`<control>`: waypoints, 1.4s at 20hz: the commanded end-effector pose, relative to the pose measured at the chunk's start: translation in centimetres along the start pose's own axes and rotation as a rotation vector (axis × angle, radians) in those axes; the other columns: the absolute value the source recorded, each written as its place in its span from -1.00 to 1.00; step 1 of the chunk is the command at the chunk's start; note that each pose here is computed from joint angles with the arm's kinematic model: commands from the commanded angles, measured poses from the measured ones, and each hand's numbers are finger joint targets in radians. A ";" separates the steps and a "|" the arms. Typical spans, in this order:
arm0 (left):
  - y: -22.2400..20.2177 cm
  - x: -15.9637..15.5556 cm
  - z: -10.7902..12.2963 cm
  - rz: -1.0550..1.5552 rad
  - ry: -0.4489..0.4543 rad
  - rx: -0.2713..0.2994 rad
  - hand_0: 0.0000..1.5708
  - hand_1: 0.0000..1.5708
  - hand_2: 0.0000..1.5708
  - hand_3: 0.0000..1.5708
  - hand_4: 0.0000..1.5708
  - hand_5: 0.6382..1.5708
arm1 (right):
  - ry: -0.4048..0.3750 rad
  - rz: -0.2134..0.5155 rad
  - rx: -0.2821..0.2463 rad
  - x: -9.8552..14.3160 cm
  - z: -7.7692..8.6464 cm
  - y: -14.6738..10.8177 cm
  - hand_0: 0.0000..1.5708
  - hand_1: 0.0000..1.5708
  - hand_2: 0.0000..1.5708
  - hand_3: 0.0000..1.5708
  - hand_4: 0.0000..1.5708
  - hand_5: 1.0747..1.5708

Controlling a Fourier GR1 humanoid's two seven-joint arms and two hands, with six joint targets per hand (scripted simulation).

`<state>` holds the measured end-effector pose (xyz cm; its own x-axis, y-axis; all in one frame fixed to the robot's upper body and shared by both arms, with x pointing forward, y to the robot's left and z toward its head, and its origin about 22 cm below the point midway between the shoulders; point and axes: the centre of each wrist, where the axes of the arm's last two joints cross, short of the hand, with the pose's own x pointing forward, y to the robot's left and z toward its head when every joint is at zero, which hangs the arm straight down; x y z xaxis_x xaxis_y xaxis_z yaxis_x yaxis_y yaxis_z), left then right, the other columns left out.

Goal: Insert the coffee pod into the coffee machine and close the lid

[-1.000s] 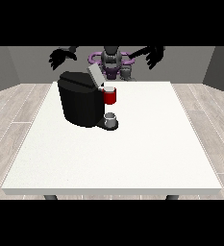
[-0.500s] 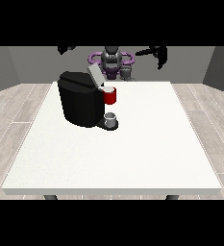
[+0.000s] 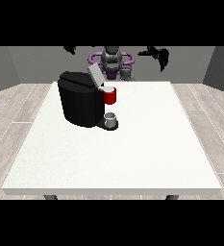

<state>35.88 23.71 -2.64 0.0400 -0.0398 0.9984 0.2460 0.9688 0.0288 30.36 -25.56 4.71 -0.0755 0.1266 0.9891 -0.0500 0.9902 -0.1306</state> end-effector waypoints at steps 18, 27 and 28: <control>0.6 2.3 5.7 0.012 -0.106 0.057 -1.00 -1.00 -1.00 -1.00 -1.00 1.00 | -0.015 -0.036 0.034 1.1 -5.9 -0.1 -1.00 -1.00 -1.00 -1.00 -1.00 1.00; 2.2 2.4 7.4 -0.004 -0.122 0.130 -1.00 -1.00 -1.00 -1.00 -1.00 1.00 | -0.036 0.006 0.144 1.2 -6.6 2.1 -1.00 -1.00 -1.00 -1.00 -1.00 1.00; -1.5 5.3 5.8 -0.008 -0.166 0.060 -1.00 -1.00 -1.00 -1.00 -1.00 1.00 | -0.036 0.026 0.057 1.4 -7.8 -0.8 -1.00 -1.00 -1.00 -1.00 -1.00 1.00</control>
<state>30.41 25.38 1.48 -0.0874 -0.0161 0.9960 0.1638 0.9860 0.0303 36.80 -24.04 5.77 -0.1120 0.1333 0.9847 -0.1331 0.9800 -0.1478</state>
